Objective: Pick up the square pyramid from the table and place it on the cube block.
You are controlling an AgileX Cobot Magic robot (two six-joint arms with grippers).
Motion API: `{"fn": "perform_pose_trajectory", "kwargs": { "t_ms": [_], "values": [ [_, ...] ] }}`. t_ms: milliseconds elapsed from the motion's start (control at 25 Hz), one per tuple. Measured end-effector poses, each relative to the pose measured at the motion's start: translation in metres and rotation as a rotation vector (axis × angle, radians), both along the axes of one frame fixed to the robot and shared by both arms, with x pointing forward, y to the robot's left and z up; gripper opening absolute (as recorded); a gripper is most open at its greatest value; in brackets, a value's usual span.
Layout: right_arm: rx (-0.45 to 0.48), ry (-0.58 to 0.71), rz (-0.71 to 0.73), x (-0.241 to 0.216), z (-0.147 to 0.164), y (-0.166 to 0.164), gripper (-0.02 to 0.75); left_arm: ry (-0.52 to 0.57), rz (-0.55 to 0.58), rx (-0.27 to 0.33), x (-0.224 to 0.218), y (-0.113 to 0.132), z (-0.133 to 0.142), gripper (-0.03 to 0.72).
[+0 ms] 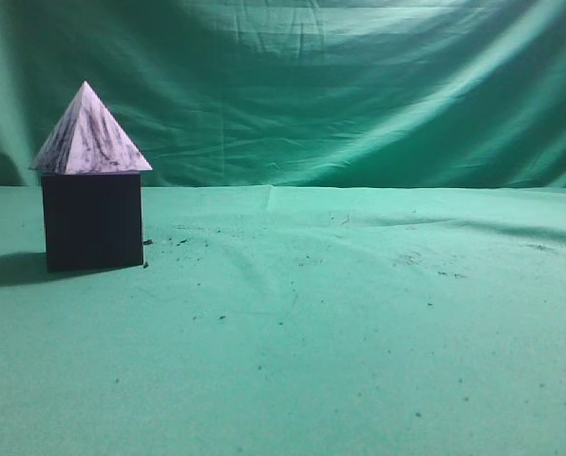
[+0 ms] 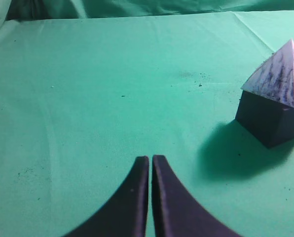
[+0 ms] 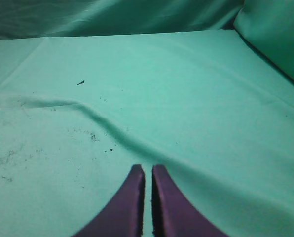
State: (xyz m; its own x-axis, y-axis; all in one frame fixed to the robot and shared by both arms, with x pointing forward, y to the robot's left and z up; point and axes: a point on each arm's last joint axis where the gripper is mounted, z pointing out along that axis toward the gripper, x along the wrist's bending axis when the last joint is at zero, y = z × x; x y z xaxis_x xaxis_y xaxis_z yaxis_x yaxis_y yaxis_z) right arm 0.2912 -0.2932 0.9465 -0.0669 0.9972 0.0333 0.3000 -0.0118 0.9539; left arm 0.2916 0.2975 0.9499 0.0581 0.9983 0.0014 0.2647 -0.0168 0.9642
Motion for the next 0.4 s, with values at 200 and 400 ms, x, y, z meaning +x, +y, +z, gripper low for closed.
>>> {"fn": "perform_pose_trajectory", "kwargs": {
  "t_ms": [200, 400],
  "values": [
    [0.002, 0.000, 0.000, 0.0000, 0.0000, 0.0001, 0.050, 0.000, 0.000, 0.000, 0.0000, 0.0000, 0.0000, 0.000],
    [0.002, 0.000, 0.000, 0.0000, 0.0000, 0.0001, 0.050, 0.000, 0.000, 0.000, 0.0000, 0.0000, 0.0000, 0.000]
  ]
}}
